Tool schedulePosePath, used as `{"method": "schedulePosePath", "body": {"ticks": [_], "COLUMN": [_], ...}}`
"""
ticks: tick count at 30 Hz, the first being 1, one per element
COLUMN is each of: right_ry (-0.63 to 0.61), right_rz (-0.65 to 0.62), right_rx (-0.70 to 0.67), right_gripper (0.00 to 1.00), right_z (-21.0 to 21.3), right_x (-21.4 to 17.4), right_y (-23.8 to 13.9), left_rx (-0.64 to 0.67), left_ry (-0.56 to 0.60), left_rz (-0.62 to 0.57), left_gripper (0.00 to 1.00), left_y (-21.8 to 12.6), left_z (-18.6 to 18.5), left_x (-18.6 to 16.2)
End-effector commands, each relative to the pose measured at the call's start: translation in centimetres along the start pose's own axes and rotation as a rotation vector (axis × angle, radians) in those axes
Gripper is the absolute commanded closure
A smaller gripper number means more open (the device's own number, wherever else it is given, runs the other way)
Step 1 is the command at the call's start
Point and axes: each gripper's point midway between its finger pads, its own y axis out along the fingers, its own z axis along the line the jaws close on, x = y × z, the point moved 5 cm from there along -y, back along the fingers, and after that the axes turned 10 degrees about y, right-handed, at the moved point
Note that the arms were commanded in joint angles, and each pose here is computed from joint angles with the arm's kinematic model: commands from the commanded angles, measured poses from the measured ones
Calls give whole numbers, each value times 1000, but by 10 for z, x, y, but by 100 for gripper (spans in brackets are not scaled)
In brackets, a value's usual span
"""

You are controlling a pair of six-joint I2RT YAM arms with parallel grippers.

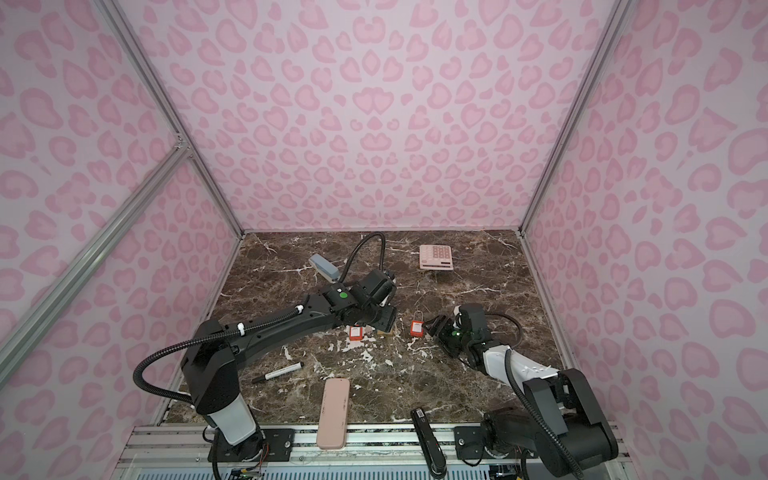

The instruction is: Lock with the key

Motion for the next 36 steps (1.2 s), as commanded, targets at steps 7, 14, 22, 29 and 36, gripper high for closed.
{"method": "schedulePosePath", "body": {"ticks": [7, 14, 22, 29, 36], "right_ry": [13, 8, -21, -31, -99], "right_rz": [52, 98, 86, 87, -23], "right_rx": [7, 24, 19, 45, 57], "right_gripper": [28, 29, 29, 29, 28], "right_z": [-7, -2, 12, 21, 29], "right_x": [-8, -7, 5, 11, 26], "right_y": [3, 13, 21, 19, -23], "left_rx": [0, 5, 11, 24, -9], "left_ry": [17, 15, 14, -2, -79], "left_rz": [0, 3, 8, -4, -70], "left_gripper": [33, 33, 33, 31, 10], "left_y": [3, 3, 1, -3, -15], "left_z": [-3, -3, -1, 2, 21], "left_x": [1, -2, -5, -5, -1]}}
